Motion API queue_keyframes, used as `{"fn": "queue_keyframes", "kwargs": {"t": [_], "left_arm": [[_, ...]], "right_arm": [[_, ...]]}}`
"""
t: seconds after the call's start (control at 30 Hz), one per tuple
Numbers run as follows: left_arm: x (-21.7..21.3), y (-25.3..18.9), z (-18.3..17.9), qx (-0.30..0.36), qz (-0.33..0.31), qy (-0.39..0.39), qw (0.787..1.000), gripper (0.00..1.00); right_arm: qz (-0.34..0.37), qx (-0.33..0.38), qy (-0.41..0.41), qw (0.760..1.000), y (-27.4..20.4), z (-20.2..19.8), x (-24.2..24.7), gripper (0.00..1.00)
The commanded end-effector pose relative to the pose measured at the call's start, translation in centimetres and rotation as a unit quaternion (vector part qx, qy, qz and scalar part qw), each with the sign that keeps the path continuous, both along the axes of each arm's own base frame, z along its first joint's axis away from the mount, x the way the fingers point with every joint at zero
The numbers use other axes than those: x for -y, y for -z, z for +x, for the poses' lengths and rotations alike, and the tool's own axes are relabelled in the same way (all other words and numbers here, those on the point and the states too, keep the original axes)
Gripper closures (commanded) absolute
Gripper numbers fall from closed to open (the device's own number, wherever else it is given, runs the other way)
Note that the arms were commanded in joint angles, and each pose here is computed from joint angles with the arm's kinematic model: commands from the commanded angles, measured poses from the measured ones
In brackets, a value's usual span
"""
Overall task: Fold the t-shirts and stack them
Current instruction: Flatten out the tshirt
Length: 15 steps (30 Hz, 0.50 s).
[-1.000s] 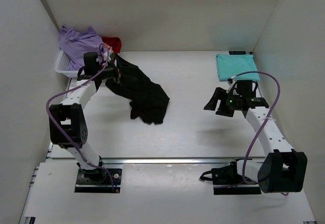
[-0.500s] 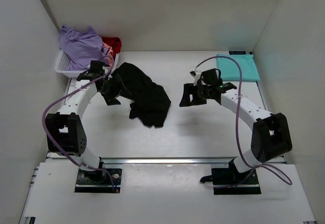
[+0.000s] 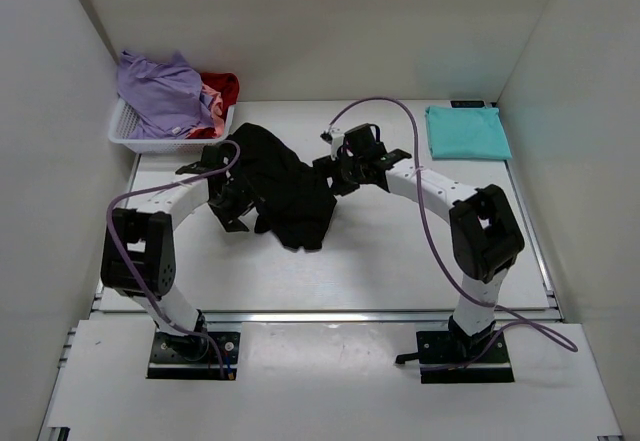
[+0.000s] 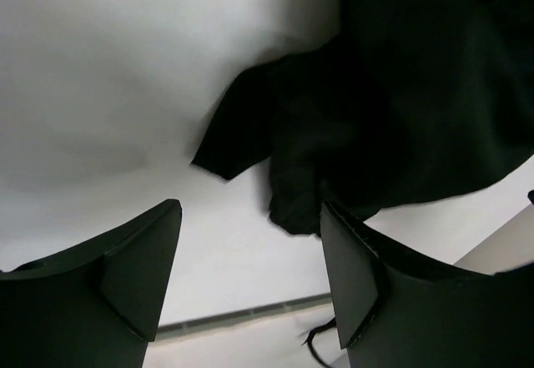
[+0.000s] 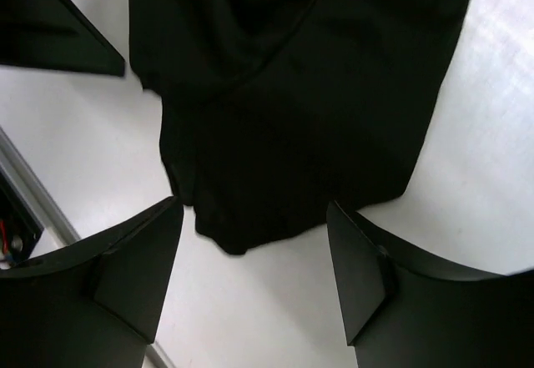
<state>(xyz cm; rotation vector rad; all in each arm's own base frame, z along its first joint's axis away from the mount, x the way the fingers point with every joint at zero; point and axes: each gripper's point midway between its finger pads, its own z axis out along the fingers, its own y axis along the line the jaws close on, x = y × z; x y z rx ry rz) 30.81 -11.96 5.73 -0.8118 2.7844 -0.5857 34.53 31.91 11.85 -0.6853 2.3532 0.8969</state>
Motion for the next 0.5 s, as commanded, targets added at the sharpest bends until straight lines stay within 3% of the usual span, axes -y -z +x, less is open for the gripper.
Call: {"fn": "queue_keyframes", "kwargs": {"t": [0.0,0.13,0.23,0.27,0.33,0.37,0.43,0.47], "left_arm": [[1.3,-1.0,4.5,0.059,-0.01,-0.018,0.998,0.21],[2.3,-0.9,6.5,0.066,-0.025,-0.022,0.997,0.22],[2.8,0.5,6.8,0.052,-0.033,-0.021,0.998,0.28],[2.8,0.5,6.8,0.052,-0.036,-0.022,0.998,0.4],[3.0,0.5,6.5,0.055,-0.038,-0.018,0.998,0.49],[3.2,1.0,6.1,0.048,-0.04,-0.016,0.998,0.59],[3.3,1.3,5.4,0.045,-0.057,-0.018,0.997,0.76],[3.5,1.0,5.4,0.053,-0.07,-0.02,0.996,0.96]], "right_arm": [[0.019,0.031,0.008,0.999,-1.0,3.2,-1.2,0.33],[0.031,0.028,-0.004,0.999,-0.4,4.2,-3.4,0.33],[0.034,0.02,-0.009,0.999,0.4,4.3,-4.7,0.35],[0.035,0.018,-0.013,0.999,0.4,4.0,-5.3,0.35],[0.038,0.01,-0.02,0.999,1.1,4.0,-6.0,0.36],[0.039,0.001,-0.022,0.999,1.9,3.9,-6.5,0.37],[0.058,-0.013,-0.029,0.998,2.0,3.8,-7.4,0.52],[0.067,-0.01,-0.035,0.997,2.0,4.0,-8.0,0.65]]}}
